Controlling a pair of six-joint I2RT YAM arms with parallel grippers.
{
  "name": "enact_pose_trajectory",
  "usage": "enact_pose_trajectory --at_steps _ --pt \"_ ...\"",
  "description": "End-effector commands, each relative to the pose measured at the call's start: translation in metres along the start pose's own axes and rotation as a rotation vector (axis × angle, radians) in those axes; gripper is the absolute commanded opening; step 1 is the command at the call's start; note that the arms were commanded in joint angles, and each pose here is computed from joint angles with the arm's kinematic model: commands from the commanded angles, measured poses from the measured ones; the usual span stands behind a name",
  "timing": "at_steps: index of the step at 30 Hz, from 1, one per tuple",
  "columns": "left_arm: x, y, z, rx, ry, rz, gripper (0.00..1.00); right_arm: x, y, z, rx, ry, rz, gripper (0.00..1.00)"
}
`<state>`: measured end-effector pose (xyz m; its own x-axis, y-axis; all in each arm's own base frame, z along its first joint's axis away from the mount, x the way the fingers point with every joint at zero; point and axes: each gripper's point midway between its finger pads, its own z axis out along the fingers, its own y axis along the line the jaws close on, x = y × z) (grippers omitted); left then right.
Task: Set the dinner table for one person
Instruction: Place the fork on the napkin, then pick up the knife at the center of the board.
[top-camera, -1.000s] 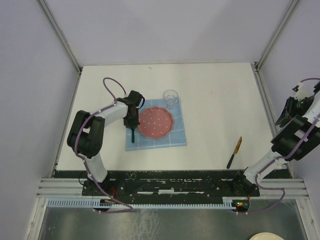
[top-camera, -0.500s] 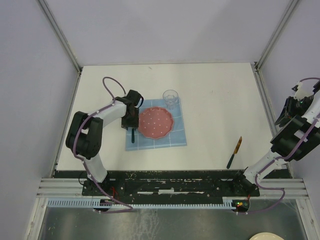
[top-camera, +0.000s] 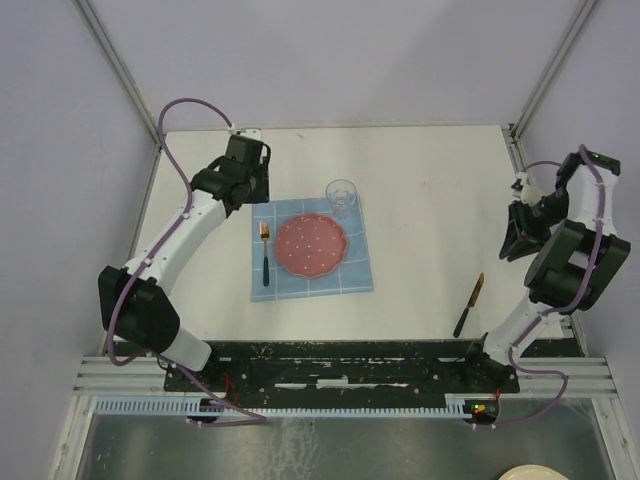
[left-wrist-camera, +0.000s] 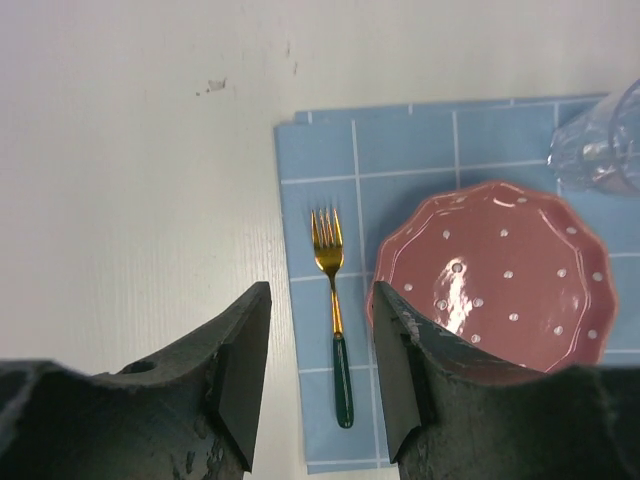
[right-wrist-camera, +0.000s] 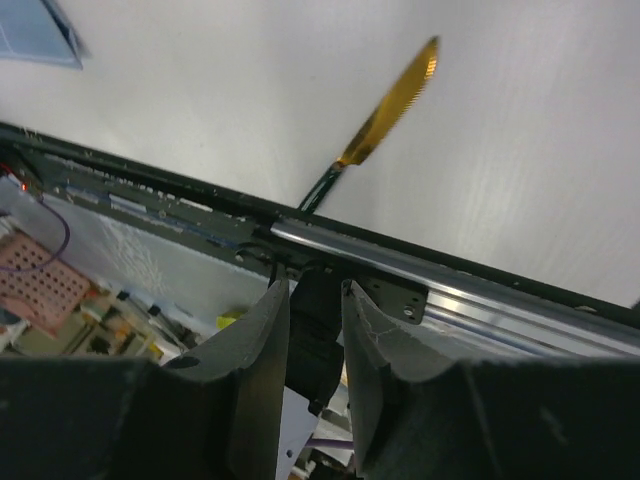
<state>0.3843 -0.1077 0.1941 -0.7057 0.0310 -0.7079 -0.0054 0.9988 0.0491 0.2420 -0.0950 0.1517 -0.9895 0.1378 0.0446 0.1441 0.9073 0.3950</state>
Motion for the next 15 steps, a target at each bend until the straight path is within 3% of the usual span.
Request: enact_pose_trajectory --at_steps 1,9,15 --pt "-0.037 0.009 -0.017 -0.018 -0.122 0.018 0.52 0.032 0.046 0.009 -0.071 0.075 -0.061 0.36" --pt "-0.027 0.009 -0.016 -0.007 -0.102 0.010 0.53 0.052 0.035 0.039 -0.010 0.184 -0.138 0.36" --pt "-0.026 0.008 -0.014 0.000 -0.092 0.019 0.53 0.074 0.009 0.060 0.040 0.368 -0.168 0.36"
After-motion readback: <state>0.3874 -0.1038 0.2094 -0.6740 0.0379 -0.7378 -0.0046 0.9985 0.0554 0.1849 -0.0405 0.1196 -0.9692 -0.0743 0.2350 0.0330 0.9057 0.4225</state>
